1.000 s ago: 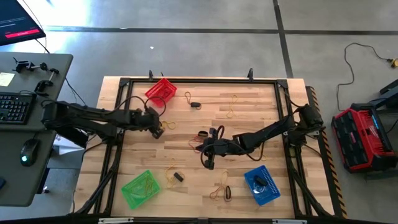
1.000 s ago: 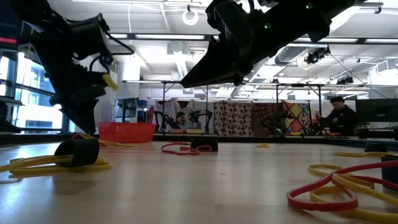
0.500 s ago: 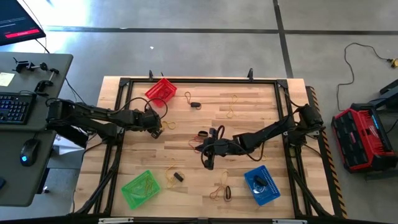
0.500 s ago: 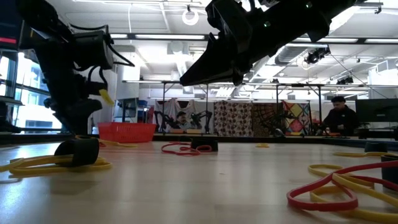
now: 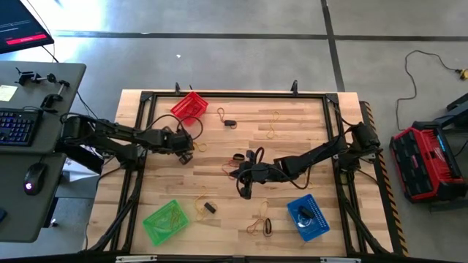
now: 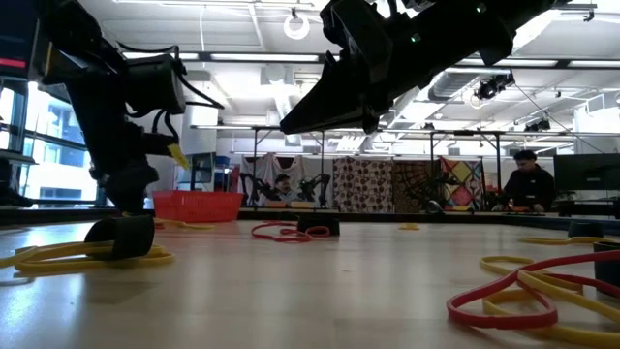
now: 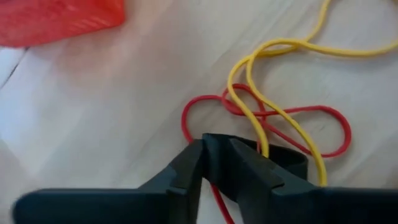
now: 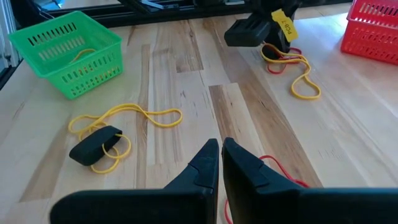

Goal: Sort rubber bands into baskets
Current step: Put the black rubber band into the blue basket

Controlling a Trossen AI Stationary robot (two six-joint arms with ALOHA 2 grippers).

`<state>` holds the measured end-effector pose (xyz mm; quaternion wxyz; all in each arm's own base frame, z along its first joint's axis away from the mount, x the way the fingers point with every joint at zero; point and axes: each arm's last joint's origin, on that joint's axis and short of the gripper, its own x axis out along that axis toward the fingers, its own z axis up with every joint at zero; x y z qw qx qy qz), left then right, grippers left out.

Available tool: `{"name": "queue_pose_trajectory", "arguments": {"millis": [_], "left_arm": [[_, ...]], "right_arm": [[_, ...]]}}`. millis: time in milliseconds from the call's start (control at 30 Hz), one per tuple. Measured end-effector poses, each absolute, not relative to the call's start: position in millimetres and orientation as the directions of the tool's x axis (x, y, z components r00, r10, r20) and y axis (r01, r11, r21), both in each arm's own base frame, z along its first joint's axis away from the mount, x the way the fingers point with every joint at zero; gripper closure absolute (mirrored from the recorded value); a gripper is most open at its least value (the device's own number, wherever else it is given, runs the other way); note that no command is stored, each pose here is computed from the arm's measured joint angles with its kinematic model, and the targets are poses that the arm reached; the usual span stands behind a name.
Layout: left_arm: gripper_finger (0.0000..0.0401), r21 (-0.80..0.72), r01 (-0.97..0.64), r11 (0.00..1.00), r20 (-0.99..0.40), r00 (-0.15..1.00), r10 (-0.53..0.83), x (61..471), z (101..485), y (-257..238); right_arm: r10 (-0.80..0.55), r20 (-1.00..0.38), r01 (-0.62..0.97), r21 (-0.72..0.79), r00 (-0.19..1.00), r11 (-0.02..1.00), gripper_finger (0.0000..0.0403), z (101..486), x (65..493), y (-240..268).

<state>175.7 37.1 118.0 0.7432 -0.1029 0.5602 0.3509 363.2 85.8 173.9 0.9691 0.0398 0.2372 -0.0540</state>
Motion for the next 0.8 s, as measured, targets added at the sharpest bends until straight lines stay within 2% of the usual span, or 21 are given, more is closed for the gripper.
{"name": "queue_pose_trajectory", "arguments": {"millis": [100,167,333,567,800], "left_arm": [[0.0380,0.251,-0.596,0.762,-0.899,0.148,0.412,175,122,35],[0.0394,0.255,-0.580,0.774,-0.894,0.163,0.417,173,126,33],[0.0391,0.251,-0.593,0.765,-0.884,0.182,0.431,163,138,32],[0.0398,0.245,-0.638,0.730,-0.819,0.266,0.508,158,156,31],[0.0398,0.283,-0.681,0.676,-0.735,0.299,0.608,154,167,29]], "right_arm": [[-0.086,-0.464,0.124,0.052,0.882,0.991,0.0392,174,363,86],[-0.086,-0.464,0.124,0.052,0.882,0.991,0.0392,174,363,86],[-0.086,-0.463,0.124,0.052,0.882,0.991,0.0392,174,363,86],[-0.085,-0.455,0.123,0.055,0.886,0.991,0.0392,175,364,86],[-0.085,-0.454,0.124,0.058,0.887,0.991,0.0392,175,364,86]]}}
